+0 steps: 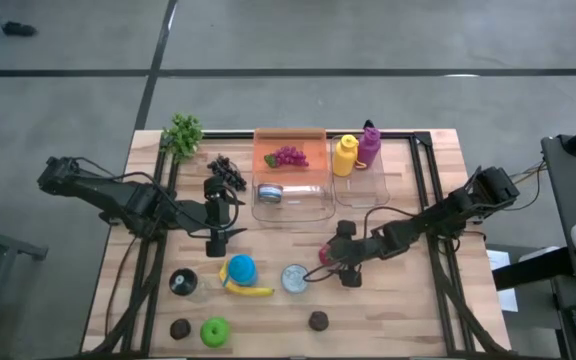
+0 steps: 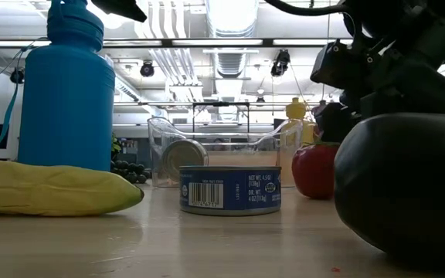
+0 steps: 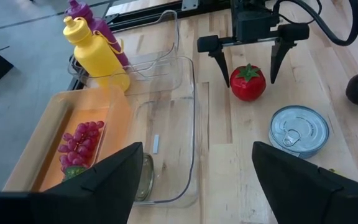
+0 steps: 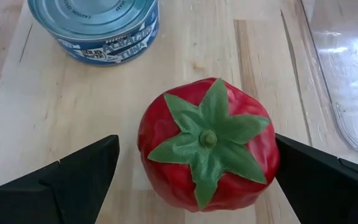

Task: Pick & Place Food Item
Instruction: Put the tomato into the orange bin

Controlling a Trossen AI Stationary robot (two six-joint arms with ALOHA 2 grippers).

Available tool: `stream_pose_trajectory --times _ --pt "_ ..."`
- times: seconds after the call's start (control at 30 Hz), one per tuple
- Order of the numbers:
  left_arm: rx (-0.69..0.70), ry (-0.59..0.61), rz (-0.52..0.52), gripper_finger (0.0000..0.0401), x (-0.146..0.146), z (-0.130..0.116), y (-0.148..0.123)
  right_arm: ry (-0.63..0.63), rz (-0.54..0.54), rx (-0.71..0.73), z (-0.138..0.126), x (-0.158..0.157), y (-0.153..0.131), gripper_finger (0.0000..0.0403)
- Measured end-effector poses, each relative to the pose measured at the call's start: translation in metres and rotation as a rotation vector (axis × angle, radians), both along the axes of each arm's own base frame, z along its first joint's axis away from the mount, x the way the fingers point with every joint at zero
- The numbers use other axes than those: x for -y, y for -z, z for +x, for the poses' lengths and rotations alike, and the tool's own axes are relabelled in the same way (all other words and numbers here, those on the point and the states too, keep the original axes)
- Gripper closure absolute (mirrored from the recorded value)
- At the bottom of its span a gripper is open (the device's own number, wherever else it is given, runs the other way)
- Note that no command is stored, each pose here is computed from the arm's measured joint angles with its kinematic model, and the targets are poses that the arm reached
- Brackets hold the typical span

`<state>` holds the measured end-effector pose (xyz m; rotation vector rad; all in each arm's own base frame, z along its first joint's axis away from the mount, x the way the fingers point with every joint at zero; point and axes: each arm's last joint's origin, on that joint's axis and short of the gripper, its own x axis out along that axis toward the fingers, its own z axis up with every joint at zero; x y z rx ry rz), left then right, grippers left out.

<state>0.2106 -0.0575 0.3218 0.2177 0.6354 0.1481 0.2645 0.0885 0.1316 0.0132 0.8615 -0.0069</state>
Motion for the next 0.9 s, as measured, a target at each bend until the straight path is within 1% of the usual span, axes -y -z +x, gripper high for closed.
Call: stream_pose_trajectory --times 0.27,0.4,0.67,0.77,0.9 --pt "0.0 0.0 0.0 0.0105 0.0 0.0 0.0 -0.001 -0.004 0.001 0.0002 0.0004 -0.0001 0.0009" --pt "0.0 0.0 0.0 0.0105 0.0 0.0 0.0 0.007 -0.004 0.003 0.0008 0.0022 -0.0004 0.0034" --pt "0.0 0.0 0.0 0.0097 0.0 0.0 0.0 0.001 0.01 0.007 0.0026 0.0024 -0.0023 0.0097" --pt "0.0 0.0 0.0 0.0094 -0.0001 0.0 0.0 0.003 0.016 0.009 0.0029 0.0022 -0.0026 0.0109" --pt "0.0 0.0 0.0 0.0094 0.0 0.0 0.0 0.007 0.024 0.024 0.004 0.002 -0.0036 0.0112"
